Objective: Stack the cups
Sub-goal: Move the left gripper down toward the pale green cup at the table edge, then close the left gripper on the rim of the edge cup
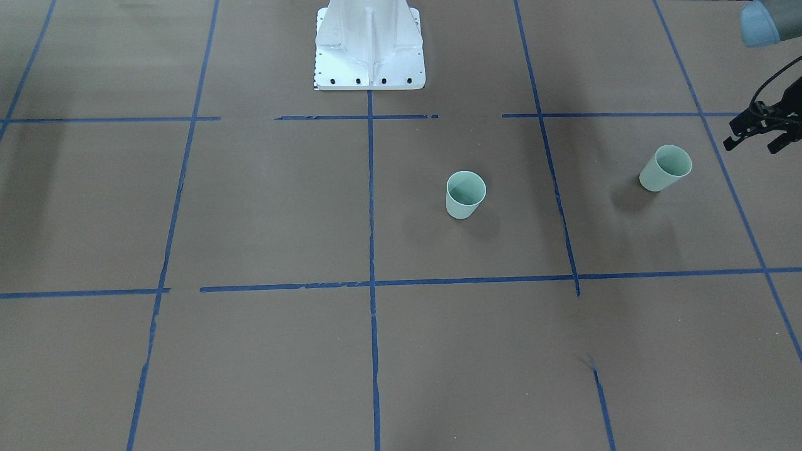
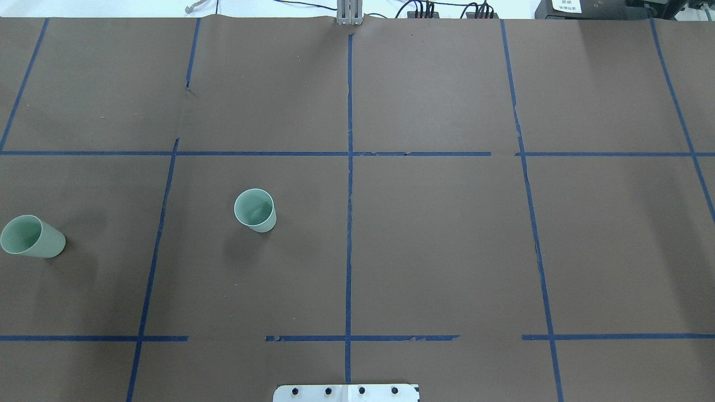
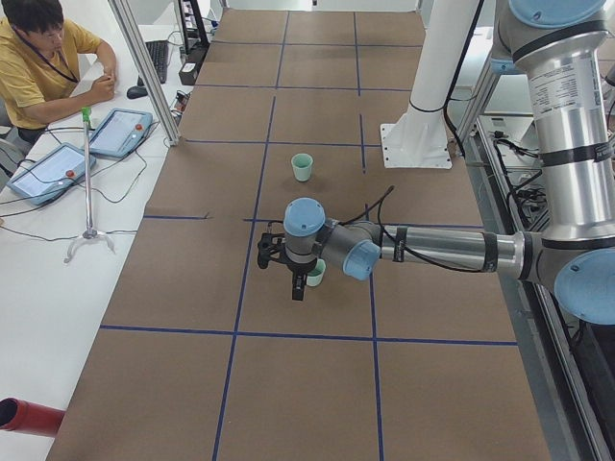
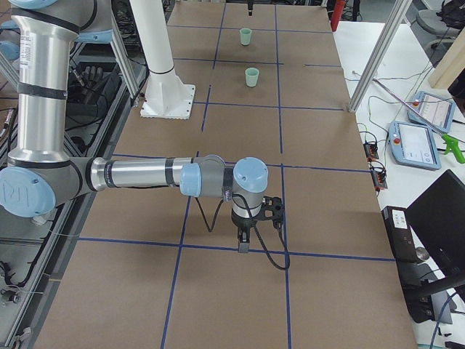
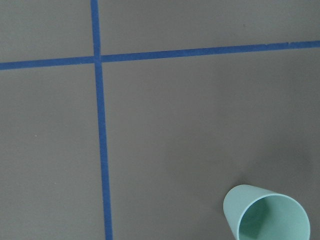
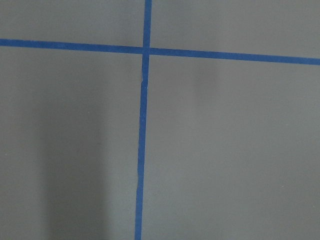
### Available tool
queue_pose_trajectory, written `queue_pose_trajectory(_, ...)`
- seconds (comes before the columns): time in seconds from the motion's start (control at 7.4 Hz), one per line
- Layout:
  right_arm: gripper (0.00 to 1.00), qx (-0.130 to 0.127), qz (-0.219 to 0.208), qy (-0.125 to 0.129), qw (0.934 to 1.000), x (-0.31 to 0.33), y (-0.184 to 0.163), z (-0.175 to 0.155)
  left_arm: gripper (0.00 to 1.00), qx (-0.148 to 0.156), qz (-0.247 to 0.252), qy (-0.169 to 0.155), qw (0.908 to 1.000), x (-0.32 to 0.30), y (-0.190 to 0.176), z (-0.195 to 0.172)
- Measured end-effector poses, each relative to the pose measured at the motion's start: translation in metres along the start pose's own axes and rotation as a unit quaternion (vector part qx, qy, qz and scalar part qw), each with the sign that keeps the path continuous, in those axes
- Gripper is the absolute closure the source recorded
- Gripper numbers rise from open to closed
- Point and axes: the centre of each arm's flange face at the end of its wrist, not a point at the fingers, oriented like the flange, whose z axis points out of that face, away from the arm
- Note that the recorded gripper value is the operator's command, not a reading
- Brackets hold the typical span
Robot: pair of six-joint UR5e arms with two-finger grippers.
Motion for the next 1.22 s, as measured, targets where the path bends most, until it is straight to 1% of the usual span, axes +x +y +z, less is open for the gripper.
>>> queue_pose_trajectory(0.27, 0.0, 0.0, 0.0, 0.0, 1.0, 0.0, 0.0, 0.0, 0.03, 0.02, -0.036, -0.003, 0.9992, 0.017, 0.013, 0.034)
queue_pose_trajectory(0.41, 0.0, 0.0, 0.0, 0.0, 1.0, 0.0, 0.0, 0.0, 0.03, 0.024, -0.043, -0.006, 0.9988, 0.019, 0.017, 0.047)
queue_pose_trajectory(0.54, 0.0, 0.0, 0.0, 0.0, 1.0, 0.0, 0.0, 0.0, 0.1, 0.023, -0.049, -0.009, 0.9985, 0.023, 0.02, 0.058)
queue_pose_trajectory(0.68, 0.0, 0.0, 0.0, 0.0, 1.0, 0.0, 0.0, 0.0, 0.52, 0.019, -0.054, -0.011, 0.9983, 0.029, 0.022, 0.066)
queue_pose_trajectory(0.81, 0.0, 0.0, 0.0, 0.0, 1.0, 0.0, 0.0, 0.0, 1.0, 0.015, -0.055, -0.011, 0.9983, 0.034, 0.025, 0.072)
queue_pose_trajectory(1.22, 0.0, 0.0, 0.0, 0.0, 1.0, 0.0, 0.0, 0.0, 1.0, 0.009, -0.053, -0.012, 0.9985, 0.037, 0.027, 0.077)
